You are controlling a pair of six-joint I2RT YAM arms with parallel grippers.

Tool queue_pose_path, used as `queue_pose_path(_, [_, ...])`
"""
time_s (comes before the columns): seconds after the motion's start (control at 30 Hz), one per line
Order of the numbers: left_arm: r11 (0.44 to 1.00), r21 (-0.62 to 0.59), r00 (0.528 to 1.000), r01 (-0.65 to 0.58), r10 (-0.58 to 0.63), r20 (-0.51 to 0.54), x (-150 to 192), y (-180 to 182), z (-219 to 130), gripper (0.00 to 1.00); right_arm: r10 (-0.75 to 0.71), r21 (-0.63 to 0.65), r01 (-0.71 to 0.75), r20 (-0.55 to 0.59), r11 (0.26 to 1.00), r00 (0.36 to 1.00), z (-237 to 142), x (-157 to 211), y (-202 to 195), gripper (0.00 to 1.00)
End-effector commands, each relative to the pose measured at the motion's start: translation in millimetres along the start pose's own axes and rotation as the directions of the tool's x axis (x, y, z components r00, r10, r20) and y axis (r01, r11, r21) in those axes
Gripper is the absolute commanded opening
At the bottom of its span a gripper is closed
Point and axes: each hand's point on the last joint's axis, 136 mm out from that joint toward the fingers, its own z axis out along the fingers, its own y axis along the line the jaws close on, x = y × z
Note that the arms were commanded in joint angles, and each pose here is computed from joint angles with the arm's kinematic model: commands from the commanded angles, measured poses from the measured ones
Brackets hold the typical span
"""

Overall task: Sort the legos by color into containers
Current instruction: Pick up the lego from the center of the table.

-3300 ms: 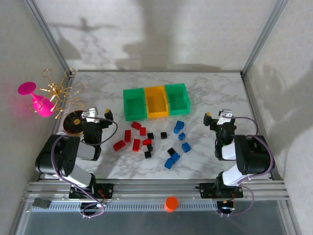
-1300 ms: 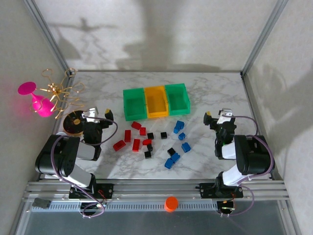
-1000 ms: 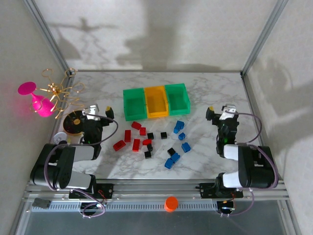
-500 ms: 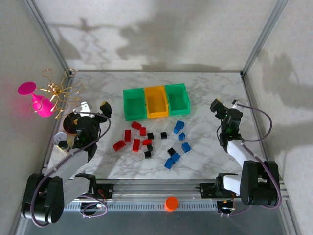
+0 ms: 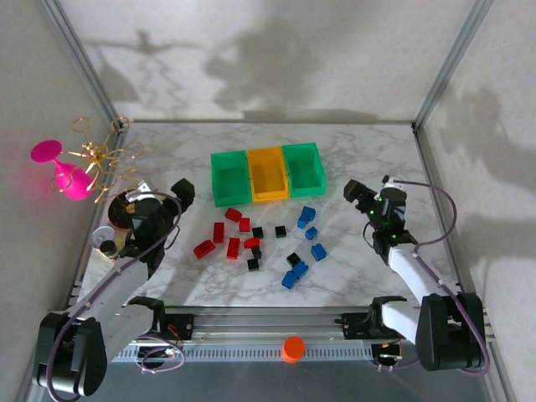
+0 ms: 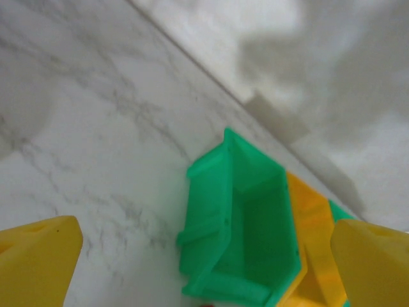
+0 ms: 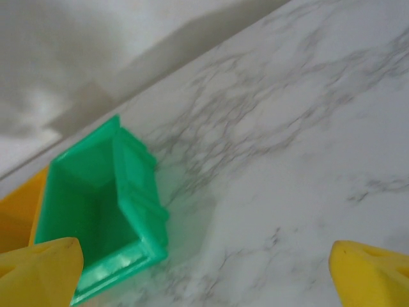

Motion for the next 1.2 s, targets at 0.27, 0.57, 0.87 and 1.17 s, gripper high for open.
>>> queue_pose_path(0.27, [0.986,-0.109,0.935,-0.129,0.085,-0.345,77,11,-33,0.99,-0.173,-0.182,0.122,-0.301,0.976,0.938,-16,78,65,0.99])
queue_pose_path(0.57, [0.945,-0.121,0.853,-0.305,0.215,-0.475,124,1,-36,0.99,-0.25,-0.295,0.131,-0.412,0.946,0.876,-35,132,114,0.99])
queue_pose_path(0.87, [0.809,-0.146,0.713,-0.57,0.398,-0.578,159,-7,-14,0.93,-0.329,-0.358,0.168,-0.456,0.918,0.827,-43,172,151,0.99])
queue_pose_path(1.17, [0.729,-0.162,0.64,-0.665,0.444,-0.627,172,5,0,0.8,-0.334,-0.364,0.17,-0.454,0.916,0.826,-42,177,158,0.99])
